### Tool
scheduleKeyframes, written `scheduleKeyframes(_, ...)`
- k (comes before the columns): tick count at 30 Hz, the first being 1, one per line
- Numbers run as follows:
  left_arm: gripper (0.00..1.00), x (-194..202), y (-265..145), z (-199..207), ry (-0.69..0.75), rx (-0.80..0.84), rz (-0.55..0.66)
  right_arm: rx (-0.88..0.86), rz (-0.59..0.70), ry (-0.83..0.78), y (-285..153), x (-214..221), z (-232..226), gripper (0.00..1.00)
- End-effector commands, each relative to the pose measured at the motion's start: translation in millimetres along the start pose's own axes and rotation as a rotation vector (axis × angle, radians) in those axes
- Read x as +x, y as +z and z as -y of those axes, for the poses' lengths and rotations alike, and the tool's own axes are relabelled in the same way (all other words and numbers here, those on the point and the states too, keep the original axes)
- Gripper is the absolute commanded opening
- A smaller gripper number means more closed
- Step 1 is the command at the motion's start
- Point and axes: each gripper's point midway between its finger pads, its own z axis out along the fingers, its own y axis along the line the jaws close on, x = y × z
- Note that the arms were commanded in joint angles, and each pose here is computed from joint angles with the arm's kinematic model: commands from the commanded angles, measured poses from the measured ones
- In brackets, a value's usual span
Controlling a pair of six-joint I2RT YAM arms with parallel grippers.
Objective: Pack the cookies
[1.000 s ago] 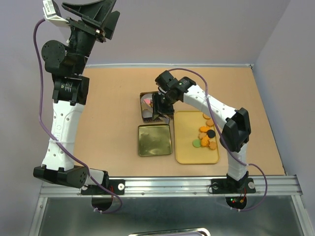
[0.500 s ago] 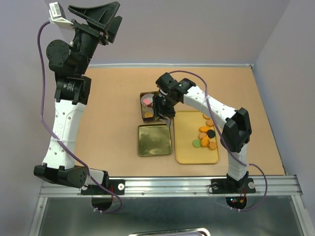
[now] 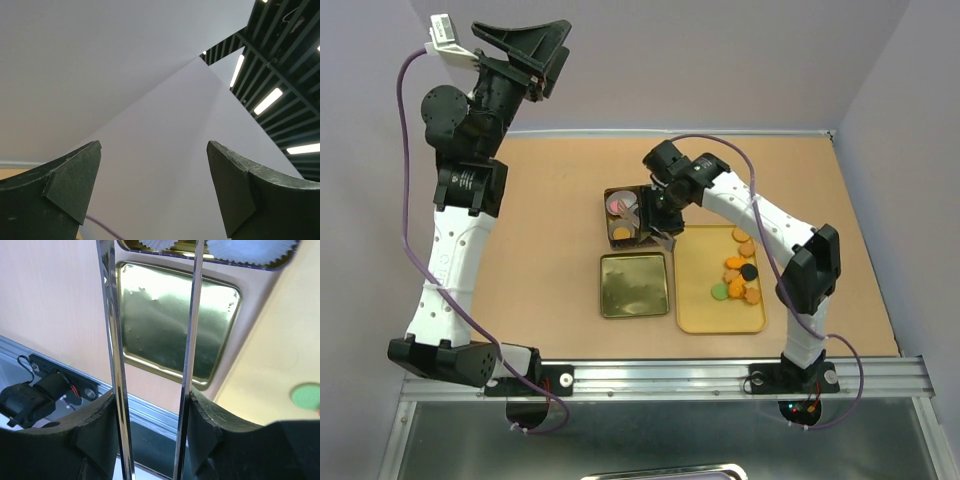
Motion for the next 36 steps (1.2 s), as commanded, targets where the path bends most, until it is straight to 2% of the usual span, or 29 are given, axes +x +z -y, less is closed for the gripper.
scheduleKeyframes(1, 0.99, 9.6, -15.4, -4.0, 0.09, 0.008, -0.033, 0.026, 0.128, 0.038, -59.4, -8.2, 21.7, 0.54)
scheduleKeyframes(8, 0.99, 35.8, -28.0, -53.4, 0.085, -0.077, -0.117, 0.162, 0.144, 0.145, -91.0, 20.0, 84.8, 0.54)
scheduleKeyframes(13, 0.99, 53.5, -37.4, -84.6, 0.103, -0.132, -0.183, 0.28, 0.108, 0.3, -96.7, 50.0, 152.9, 0.54)
scheduleKeyframes(16, 0.99, 65.3, -41.6, -102.0, 0.079, -0.161, -0.227, 0.294, 0.113, 0.354, -99.5, 51.6, 177.2, 0.54)
scheduleKeyframes(22, 0.99, 79.9, -40.4, -117.3, 0.043, -0.174, -0.302, 0.342, 0.069, 0.369, -88.0, 48.5, 196.2, 0.54)
scheduleKeyframes(36, 0.99, 88.8, -50.0, -131.0, 0.041, -0.209, -0.334, 0.386, -0.009, 0.404, -74.0, 52.6, 214.1, 0.53)
